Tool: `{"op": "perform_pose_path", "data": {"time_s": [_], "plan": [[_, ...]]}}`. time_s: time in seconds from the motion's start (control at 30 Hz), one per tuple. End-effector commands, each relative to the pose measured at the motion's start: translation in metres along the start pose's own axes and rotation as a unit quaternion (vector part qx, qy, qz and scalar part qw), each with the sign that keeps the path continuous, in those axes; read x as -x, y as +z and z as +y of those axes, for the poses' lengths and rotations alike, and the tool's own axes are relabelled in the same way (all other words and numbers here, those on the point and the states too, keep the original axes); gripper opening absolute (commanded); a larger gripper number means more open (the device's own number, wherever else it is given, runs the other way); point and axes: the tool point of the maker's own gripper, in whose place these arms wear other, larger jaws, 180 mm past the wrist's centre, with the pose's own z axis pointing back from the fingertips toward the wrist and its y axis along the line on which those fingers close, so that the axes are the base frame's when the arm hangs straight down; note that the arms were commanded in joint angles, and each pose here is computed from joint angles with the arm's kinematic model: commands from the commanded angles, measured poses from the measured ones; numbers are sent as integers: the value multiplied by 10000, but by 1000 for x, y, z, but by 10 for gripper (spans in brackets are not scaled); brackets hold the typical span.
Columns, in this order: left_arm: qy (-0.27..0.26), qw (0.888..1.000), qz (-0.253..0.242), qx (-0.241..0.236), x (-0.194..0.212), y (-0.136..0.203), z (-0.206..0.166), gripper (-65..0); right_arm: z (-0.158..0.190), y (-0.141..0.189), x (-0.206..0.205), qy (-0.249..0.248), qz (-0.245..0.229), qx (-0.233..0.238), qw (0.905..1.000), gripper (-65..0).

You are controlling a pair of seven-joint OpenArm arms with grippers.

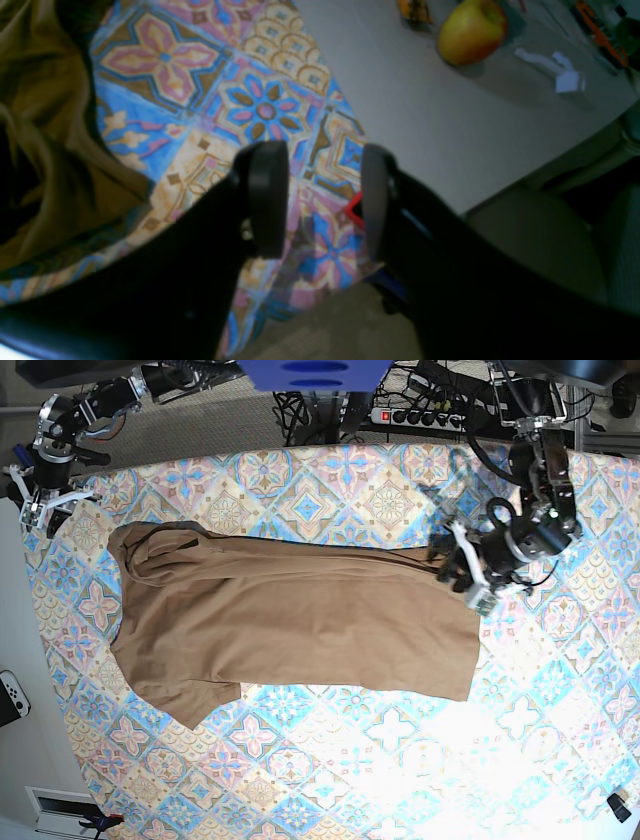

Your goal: Layout the t-shirt on the table in an organized manner, then fold the t-shirt properly

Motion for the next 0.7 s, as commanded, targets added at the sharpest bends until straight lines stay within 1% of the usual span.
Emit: {"op": "perform_pose_path", "data": {"time_s": [0.0, 0.13, 0.27, 0.37, 0.5, 0.57, 0.67], "plan": [[-211, 9997, -106, -65, -11, 3, 4, -482, -7, 0, -17, 24, -313, 84, 9995, -418], [-705, 9973, 217, 2, -6, -6, -6, -485, -5, -4, -23, -32, -397, 92, 9992, -418], [-994, 9944, 359, -22, -9, -13, -10, -546, -5, -5, -25, -42, -408, 107, 9991, -418], [-1094, 9931, 427, -34, -9, -15, -11, -580, -3, -8, -23, -94, -395, 80, 9991, -418], [-1164, 9920, 468, -148, -10, -15, -6, -617, 1, -10, -17, -148, -331, 20, 9993, -418], [-1203, 9911, 530, -229, -8, -14, -2, -646, 1, -10, -17, -148, -331, 20, 9993, -418], [-1284, 9884, 695, -420, -2, -13, 6, -650, 1, -11, -13, -173, -280, 6, 9995, -418]]}}
